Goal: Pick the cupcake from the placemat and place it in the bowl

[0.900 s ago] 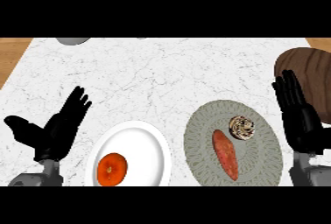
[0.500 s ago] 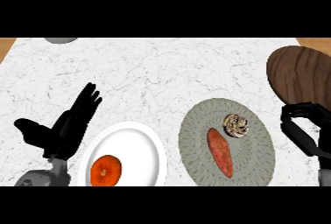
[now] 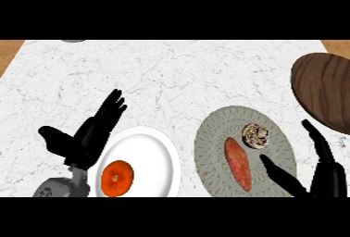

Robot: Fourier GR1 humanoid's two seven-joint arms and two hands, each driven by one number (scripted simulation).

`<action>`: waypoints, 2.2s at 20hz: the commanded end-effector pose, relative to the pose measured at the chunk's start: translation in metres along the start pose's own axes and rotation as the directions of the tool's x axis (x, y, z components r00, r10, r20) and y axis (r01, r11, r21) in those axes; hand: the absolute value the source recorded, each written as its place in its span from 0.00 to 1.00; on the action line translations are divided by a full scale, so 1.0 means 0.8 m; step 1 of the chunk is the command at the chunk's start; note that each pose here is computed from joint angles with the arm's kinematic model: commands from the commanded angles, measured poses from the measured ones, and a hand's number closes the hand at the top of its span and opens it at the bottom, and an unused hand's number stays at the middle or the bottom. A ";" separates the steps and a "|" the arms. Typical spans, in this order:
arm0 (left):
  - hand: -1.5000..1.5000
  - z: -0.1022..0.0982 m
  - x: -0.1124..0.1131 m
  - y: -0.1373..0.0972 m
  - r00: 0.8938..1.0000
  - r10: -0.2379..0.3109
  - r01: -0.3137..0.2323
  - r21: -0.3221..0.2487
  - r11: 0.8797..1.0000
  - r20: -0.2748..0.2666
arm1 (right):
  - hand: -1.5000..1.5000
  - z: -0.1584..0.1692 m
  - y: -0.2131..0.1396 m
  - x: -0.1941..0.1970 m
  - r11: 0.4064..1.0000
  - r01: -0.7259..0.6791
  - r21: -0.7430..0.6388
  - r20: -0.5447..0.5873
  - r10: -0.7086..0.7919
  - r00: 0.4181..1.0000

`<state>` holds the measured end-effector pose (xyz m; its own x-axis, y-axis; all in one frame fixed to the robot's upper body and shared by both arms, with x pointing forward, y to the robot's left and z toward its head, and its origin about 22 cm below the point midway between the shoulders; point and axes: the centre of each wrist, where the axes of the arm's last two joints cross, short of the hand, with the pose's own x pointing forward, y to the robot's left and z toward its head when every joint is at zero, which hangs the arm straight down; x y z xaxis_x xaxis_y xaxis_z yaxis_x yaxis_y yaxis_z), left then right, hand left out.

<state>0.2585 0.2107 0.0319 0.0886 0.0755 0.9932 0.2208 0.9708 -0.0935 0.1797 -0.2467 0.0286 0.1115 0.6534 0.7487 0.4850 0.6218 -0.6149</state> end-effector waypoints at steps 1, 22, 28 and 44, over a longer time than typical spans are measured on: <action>0.50 -0.005 0.004 -0.005 1.000 0.002 -0.002 -0.019 1.000 0.006 | 0.00 0.011 -0.016 -0.013 0.957 -0.280 0.076 -0.056 0.284 0.957; 0.50 -0.003 -0.006 -0.011 1.000 -0.004 0.004 -0.041 0.999 -0.006 | 0.00 -0.061 0.048 0.144 0.794 -0.399 0.459 -0.503 0.602 0.621; 0.50 -0.005 -0.002 -0.020 1.000 0.006 -0.006 -0.035 0.999 -0.001 | 0.00 -0.079 0.056 0.136 0.743 -0.392 0.542 -0.518 0.663 0.541; 0.50 -0.018 -0.010 -0.003 1.000 0.008 -0.008 -0.011 1.000 0.021 | 0.00 -0.087 0.084 0.135 0.711 -0.392 0.584 -0.487 0.693 0.531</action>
<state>0.2635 0.2052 0.0240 0.0815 0.0812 0.9934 0.2543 0.9620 -0.0995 0.2817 -0.1695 0.0853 0.7151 0.6572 0.2382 -0.1364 0.4654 -0.8745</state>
